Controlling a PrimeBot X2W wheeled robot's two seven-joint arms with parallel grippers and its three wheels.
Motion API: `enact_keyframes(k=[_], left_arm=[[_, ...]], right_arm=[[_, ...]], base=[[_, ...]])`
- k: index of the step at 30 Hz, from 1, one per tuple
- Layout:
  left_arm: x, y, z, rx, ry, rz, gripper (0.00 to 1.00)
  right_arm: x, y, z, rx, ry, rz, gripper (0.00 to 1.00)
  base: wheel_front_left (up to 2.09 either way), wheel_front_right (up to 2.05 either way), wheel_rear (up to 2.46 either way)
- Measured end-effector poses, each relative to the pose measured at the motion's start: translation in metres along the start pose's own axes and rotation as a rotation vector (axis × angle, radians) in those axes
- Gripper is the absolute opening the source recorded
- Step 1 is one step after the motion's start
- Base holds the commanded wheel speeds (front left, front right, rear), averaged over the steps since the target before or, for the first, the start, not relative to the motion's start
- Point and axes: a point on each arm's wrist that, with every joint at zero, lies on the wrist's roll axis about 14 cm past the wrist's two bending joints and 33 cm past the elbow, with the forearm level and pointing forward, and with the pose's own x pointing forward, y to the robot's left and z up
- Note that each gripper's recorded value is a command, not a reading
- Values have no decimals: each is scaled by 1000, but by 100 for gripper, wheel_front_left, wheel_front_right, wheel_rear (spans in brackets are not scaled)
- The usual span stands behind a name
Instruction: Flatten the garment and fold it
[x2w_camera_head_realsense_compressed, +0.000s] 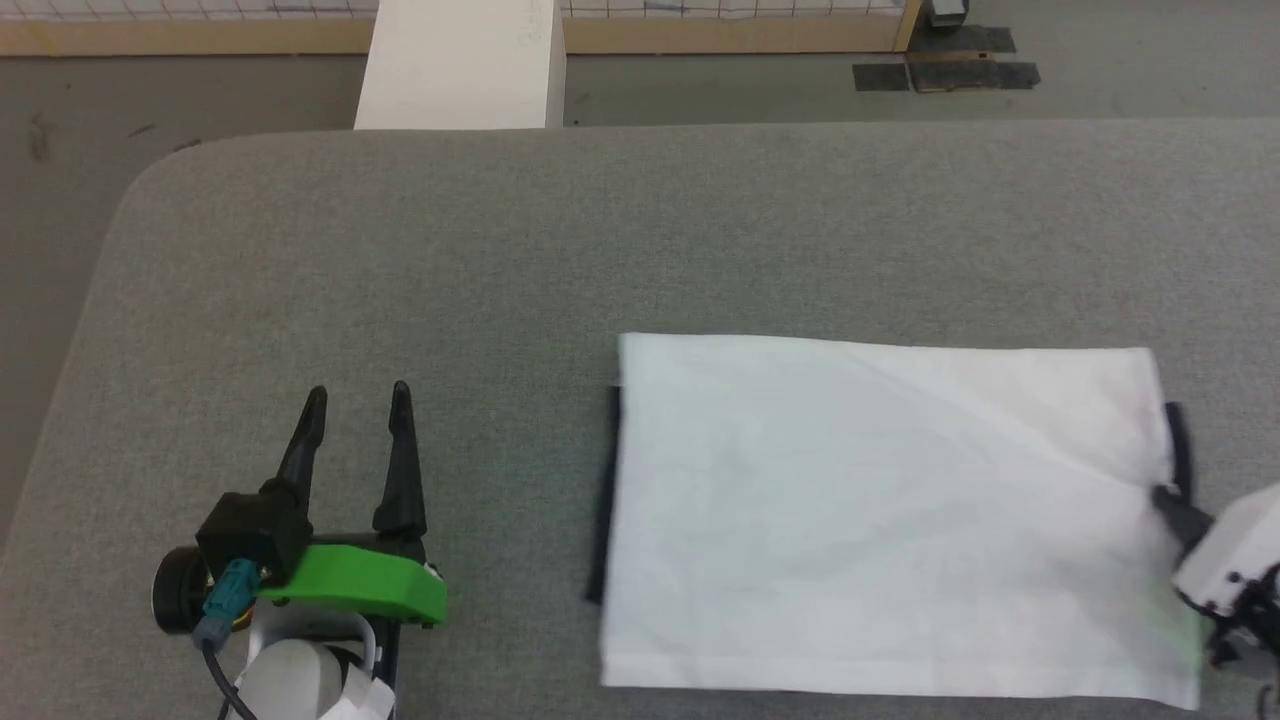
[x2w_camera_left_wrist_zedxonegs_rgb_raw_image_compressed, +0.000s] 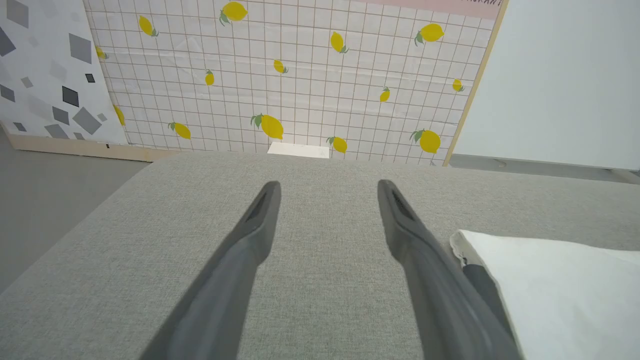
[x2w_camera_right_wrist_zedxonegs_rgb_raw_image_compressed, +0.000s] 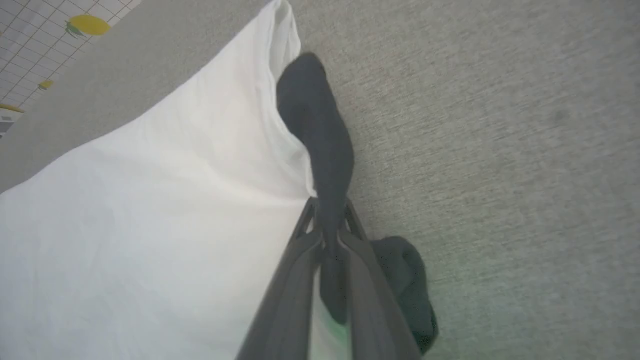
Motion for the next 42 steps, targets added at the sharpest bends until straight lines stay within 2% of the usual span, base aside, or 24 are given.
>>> enact_keyframes(k=[5, 9, 12, 17, 24, 30, 36, 42], left_arm=[[0, -4, 0, -6, -1, -10, 100], [-1, -6, -1, -10, 3, -18, 100], [-1, -6, -1, -8, 5, -19, 100], [-3, -6, -1, -7, 6, -23, 100], [-5, -2, -2, -3, 11, -13, 100], [-4, 0, -8, -5, 25, -10, 100], [-2, 4, -10, -3, 31, -3, 100], [-3, 11, -16, 2, 48, 17, 100]], right_arm=[[-16, -34, 23, -63, -94, -125, 0], [-23, -25, 34, -80, -132, -116, 0], [-29, 1, 41, -128, -150, -63, 0], [-43, 54, 37, -298, -116, 34, 0], [-65, 146, 17, -495, -69, 246, 0], [-55, 202, -13, -639, 3, 382, 0], [-29, 236, -51, -720, 100, 472, 0], [-2, 250, -88, -767, 190, 515, 0]], base=[[0, 0, 0], [0, 0, 0], [0, 0, 0], [0, 0, 0], [0, 0, 0], [0, 0, 0], [0, 0, 0], [0, 0, 0]])
